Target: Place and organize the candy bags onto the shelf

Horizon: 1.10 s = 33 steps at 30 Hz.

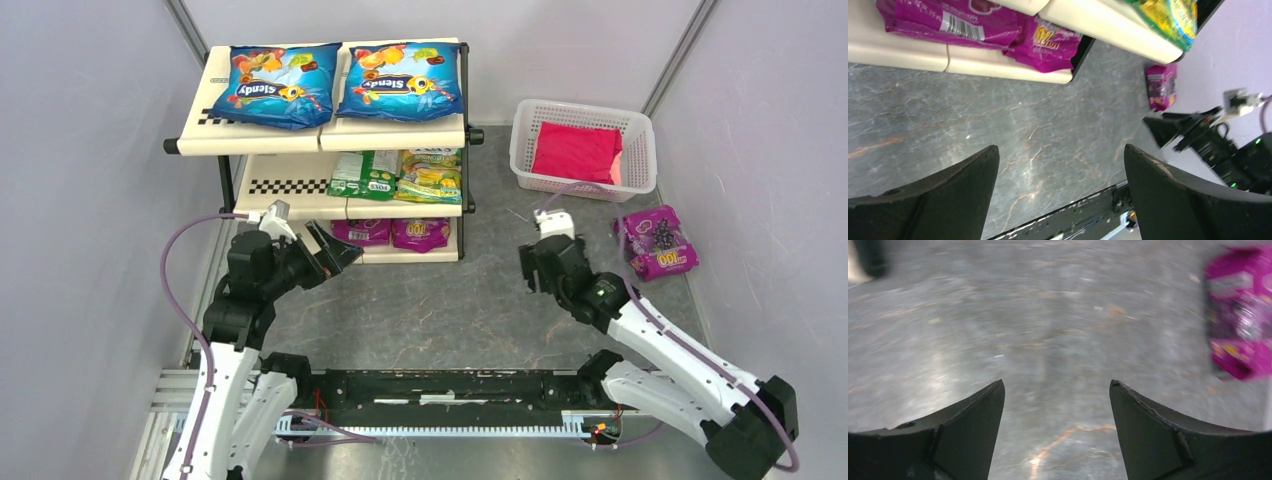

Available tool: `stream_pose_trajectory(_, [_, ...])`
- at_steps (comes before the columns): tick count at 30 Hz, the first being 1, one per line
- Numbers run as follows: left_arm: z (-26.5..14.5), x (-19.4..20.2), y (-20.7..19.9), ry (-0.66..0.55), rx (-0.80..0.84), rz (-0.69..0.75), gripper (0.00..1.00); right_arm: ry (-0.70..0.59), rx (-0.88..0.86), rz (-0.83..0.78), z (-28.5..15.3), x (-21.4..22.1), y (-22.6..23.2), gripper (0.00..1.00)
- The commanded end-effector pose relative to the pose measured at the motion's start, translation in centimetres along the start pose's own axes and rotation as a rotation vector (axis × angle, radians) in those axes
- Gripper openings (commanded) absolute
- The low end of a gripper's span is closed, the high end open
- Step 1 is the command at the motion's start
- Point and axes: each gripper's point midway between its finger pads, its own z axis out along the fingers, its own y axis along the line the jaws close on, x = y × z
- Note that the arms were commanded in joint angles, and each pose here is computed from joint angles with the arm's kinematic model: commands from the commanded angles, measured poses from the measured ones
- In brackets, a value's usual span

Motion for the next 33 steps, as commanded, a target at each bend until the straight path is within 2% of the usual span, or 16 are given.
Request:
stream_pose_trajectory(1, [-1.1,0.4,0.5,0.013,-0.013,0.147,1.00,0.033,0.278,0.097,0.0,0.6,-7.2,0.84])
stream_pose_trajectory(6, [-3.0,-0.9,-0.6,-0.040,-0.007,0.281,1.00,0.057,0.494,0.187,0.4,-0.9,-13.3,0.83])
stream_pose_trajectory(13, [-5.4,-2.0,0.1,-0.135,-0.081,0.356,1.00,0.085,0.663,0.327,2.7,-2.3,-19.5,0.82])
stream_pose_trajectory(17, [-6.1,-2.0,0.7,-0.152,-0.113,0.374,1.00,0.156,0.679,0.382,4.6,-2.3,-21.7,0.80])
stream_pose_trajectory(22, [-6.3,-2.1,0.6,-0.169,-0.106,0.379,1.00,0.185,0.765,0.366,6.7,-2.5,-23.9,0.80])
stream_pose_trajectory(27, [-6.2,-1.9,0.6,-0.165,-0.103,0.379,1.00,0.214,0.771,0.302,9.1,-2.1,-25.1,0.70])
stream_pose_trajectory(33, [-6.2,-1.9,0.6,-0.164,-0.098,0.381,1.00,0.245,0.807,0.232,10.2,-2.0,-26.2,0.67])
